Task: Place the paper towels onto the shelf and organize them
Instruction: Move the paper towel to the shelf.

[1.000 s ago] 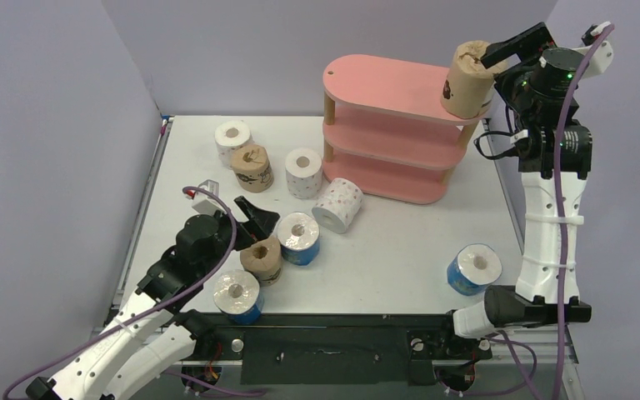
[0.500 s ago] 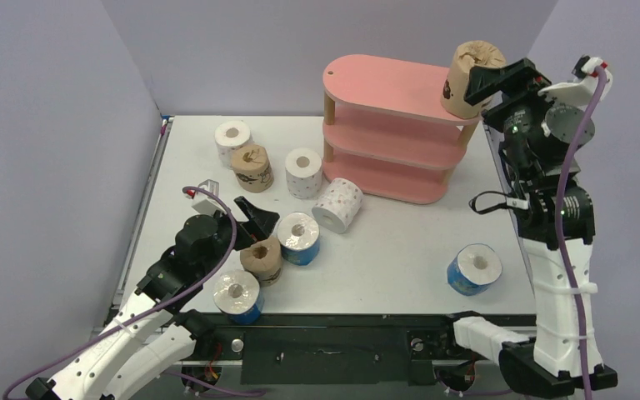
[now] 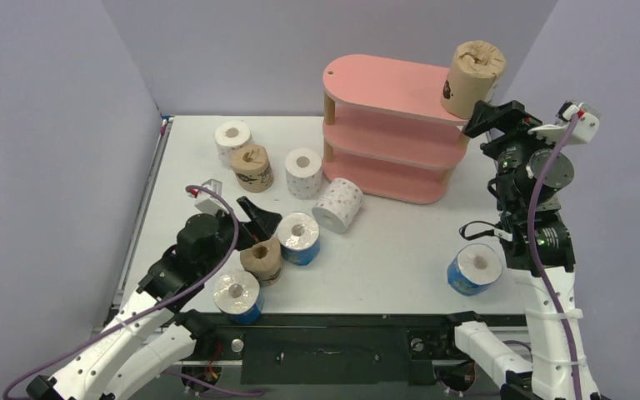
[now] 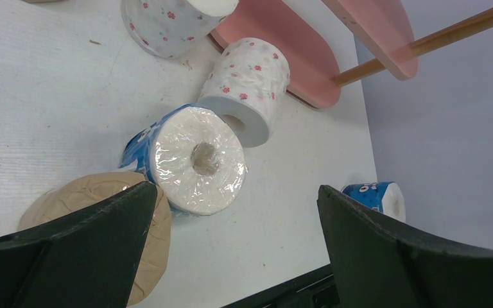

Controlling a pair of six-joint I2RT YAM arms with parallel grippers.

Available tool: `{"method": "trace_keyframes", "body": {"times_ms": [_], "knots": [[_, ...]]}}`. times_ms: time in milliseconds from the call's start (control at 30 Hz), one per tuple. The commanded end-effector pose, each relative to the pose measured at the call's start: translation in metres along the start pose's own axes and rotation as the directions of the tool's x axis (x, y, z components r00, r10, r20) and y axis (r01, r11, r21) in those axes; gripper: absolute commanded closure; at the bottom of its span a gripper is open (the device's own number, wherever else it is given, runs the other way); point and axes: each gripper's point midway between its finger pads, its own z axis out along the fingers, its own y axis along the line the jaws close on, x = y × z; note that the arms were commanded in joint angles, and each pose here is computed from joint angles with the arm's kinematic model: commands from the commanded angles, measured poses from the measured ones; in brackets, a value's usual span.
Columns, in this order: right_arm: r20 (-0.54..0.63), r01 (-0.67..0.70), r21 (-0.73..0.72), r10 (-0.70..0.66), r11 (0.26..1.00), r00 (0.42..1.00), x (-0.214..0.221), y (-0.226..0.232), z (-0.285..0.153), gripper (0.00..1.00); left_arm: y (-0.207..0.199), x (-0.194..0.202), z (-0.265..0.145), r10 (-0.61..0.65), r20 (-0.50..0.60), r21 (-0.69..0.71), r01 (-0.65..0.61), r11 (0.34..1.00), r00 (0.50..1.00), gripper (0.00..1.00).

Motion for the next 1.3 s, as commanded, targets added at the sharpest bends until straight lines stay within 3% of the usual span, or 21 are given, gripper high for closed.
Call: {"method": "trace_keyframes", "body": {"times_ms": [0, 300, 633, 1267], "knots": [[0.017, 0.037, 0.012, -0.037, 0.999, 0.999, -0.009, 0.003, 0.020, 0.15, -0.017, -0.013, -0.003, -0.017, 0.041, 0.065, 0.014, 0.998, 0.999, 0.04], [-0.059, 0.096, 0.006, -0.095, 0.995, 0.994, 0.006, 0.009, 0.062, 0.18, -0.020, -0.016, -0.003, -0.005, 0.050, 0.070, 0.002, 0.998, 0.999, 0.04], [-0.113, 0.110, 0.071, -0.101, 0.991, 0.988, 0.033, -0.014, 0.076, 0.17, -0.022, -0.015, 0.003, 0.011, 0.041, 0.073, -0.014, 0.997, 0.999, 0.04], [-0.188, 0.128, -0.008, -0.127, 0.992, 0.974, 0.061, 0.003, 0.105, 0.21, -0.016, -0.010, 0.009, 0.017, 0.032, 0.052, -0.019, 0.998, 0.999, 0.04]]}}
